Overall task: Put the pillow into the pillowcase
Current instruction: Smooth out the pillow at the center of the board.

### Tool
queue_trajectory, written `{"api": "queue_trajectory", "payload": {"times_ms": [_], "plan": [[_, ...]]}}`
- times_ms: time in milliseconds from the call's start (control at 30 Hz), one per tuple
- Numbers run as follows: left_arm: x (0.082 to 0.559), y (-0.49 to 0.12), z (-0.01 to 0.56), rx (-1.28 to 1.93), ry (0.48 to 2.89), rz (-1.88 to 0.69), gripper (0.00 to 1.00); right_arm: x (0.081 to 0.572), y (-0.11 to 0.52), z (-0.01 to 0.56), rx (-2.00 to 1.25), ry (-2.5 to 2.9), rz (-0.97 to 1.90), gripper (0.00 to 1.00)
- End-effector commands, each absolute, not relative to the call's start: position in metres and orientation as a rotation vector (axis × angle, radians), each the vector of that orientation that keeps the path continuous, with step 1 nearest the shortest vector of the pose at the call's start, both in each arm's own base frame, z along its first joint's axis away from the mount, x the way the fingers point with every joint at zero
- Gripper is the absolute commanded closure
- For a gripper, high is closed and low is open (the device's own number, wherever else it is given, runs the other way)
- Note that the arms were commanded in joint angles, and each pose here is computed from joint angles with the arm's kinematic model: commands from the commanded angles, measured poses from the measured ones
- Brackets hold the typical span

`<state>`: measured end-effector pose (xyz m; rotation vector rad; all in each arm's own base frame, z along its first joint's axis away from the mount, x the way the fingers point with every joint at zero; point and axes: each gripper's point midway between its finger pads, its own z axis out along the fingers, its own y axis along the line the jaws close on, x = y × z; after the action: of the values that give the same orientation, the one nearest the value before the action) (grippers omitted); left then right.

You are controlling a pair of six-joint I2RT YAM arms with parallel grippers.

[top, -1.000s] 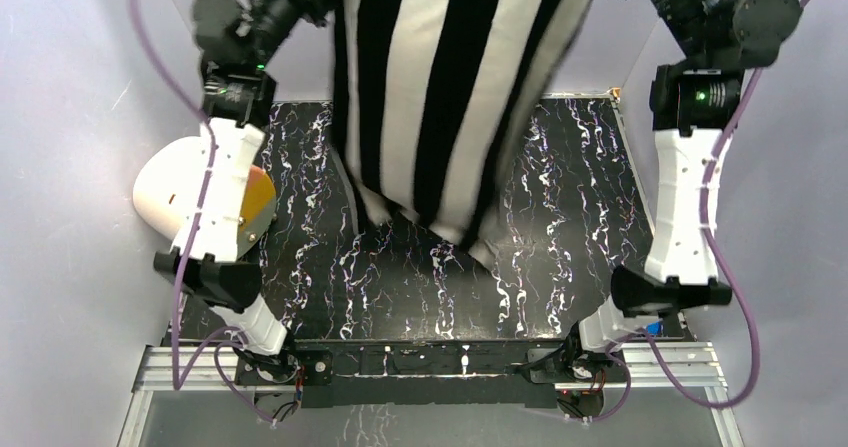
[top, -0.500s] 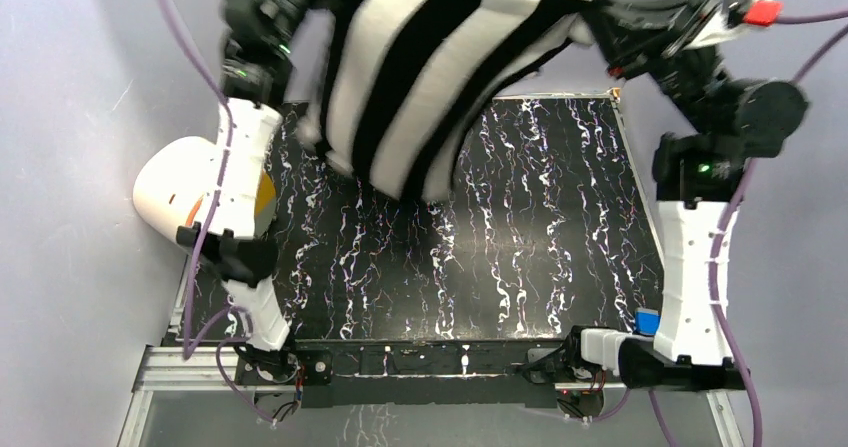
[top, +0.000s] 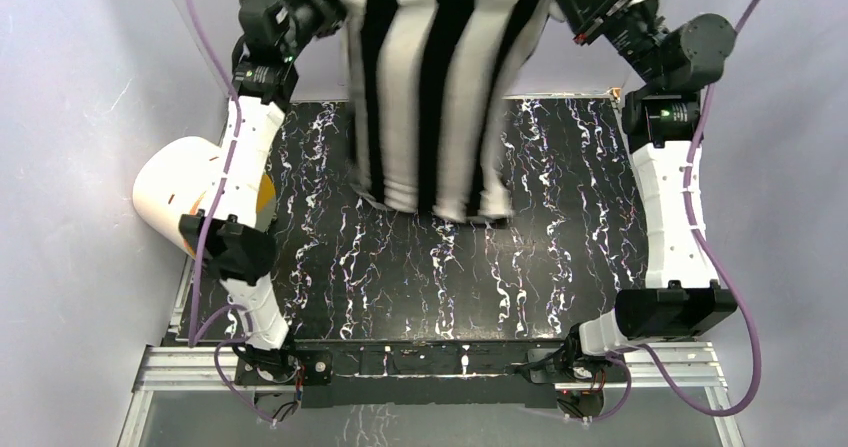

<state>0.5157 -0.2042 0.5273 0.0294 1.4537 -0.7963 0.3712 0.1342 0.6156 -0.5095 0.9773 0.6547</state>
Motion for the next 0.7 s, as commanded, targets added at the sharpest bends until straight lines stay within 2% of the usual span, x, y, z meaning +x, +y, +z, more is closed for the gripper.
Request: {"api": "queue_trajectory", "payload": {"times_ms": [0,100,233,400,533,667], "plan": [[0.445,-0.159,0.624,-0.037,1.083,-0.810,1.00,0.340,0.140,0.663,-0.599,0.782,0.555,1.00],[0.476,-0.156,0.616,-0.035,1.129,-0.747,1.00,0.374,0.140,0.672,-0.613,0.748,0.509,1.00],[0.504,-0.147,0.632,-0.075,1.069,-0.806,1.00,0.419,0.133,0.685,-0.594,0.709,0.445,1.00],[0.486,-0.110,0.676,-0.140,0.878,-0.850,1.00,0.408,0.136,0.701,-0.610,0.550,0.458,1.00],[0.430,-0.130,0.690,-0.025,0.880,-1.013,1.00,0.374,0.148,0.707,-0.690,0.489,0.524,1.00],[0.318,-0.170,0.654,0.201,0.960,-1.243,1.00,0.326,0.163,0.671,-0.805,0.657,0.643,1.00]]}}
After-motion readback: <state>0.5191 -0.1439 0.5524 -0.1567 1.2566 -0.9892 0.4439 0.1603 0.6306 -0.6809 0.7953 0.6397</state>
